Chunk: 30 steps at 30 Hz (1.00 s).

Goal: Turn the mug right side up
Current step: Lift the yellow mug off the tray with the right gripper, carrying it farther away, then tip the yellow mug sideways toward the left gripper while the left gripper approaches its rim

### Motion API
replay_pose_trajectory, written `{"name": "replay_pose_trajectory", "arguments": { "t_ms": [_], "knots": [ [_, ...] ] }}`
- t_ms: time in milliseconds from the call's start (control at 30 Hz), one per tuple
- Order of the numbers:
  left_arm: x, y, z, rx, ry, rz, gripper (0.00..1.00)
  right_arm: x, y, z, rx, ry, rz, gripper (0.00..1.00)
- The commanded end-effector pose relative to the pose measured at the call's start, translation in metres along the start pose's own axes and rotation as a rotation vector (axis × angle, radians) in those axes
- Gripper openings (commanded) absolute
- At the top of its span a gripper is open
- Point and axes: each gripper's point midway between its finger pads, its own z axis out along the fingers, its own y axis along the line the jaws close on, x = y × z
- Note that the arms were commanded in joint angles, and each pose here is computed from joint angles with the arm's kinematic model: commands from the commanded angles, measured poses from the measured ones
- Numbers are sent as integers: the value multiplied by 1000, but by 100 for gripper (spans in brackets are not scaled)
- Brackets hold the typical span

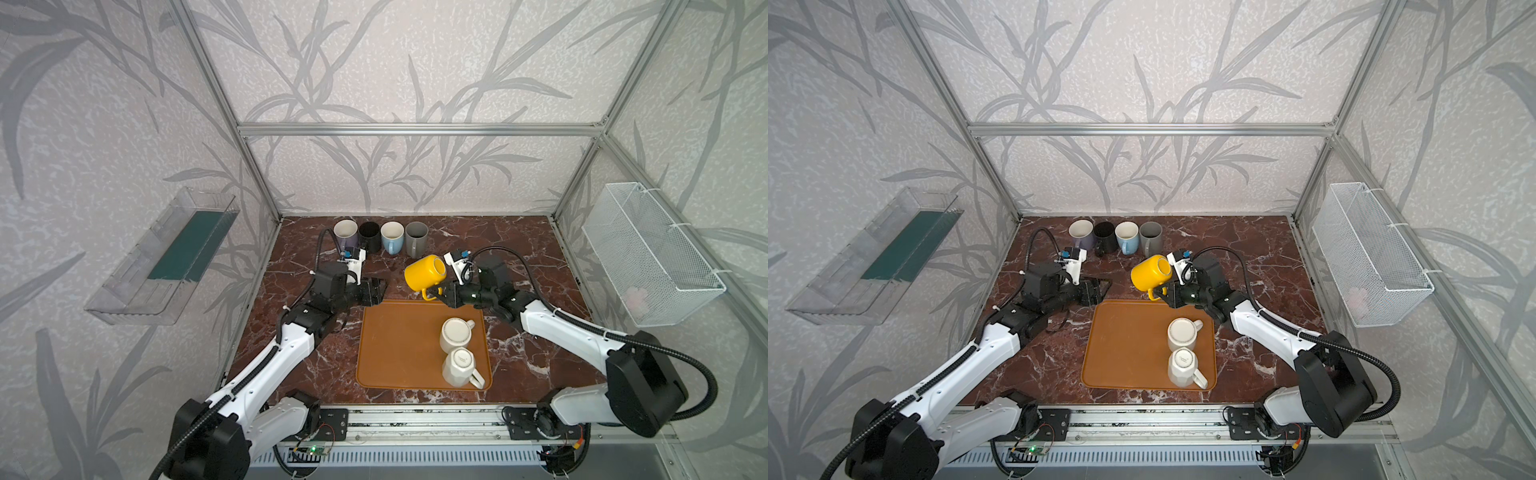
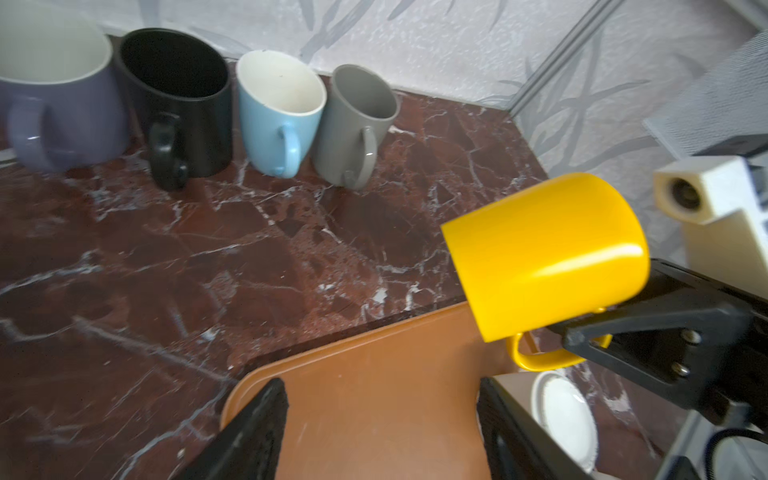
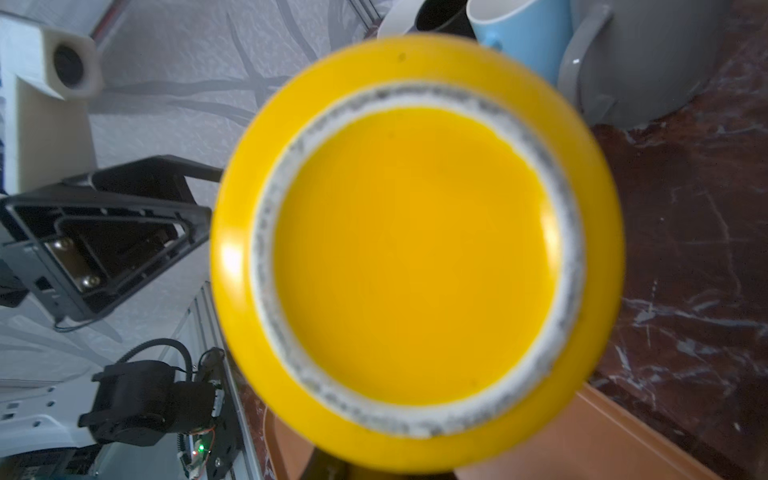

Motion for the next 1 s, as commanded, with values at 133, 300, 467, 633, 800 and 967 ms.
{"name": "replay_pose_trajectory", "arguments": {
  "t_ms": [133, 300, 467, 633, 800, 967],
  "knots": [
    [-13, -38, -6, 248, -69, -16, 74, -54, 62, -5, -320, -166, -90, 0],
    [-16, -48, -4, 341, -79, -53, 74, -62, 74, -5, -391, -184, -87, 0],
    [-18, -61, 1, 457, -85, -88, 74, -72, 89, -13, -469, -238, -134, 0],
    [-19, -65, 4, 499, -87, -100, 74, -76, 98, -17, -509, -250, -146, 0],
    [-26, -73, 1, 562, -121, -104, 71, -76, 109, -17, -561, -253, -155, 0],
    [-32, -81, -4, 626, -153, -114, 67, -74, 121, -15, -620, -250, -171, 0]
  ]
}}
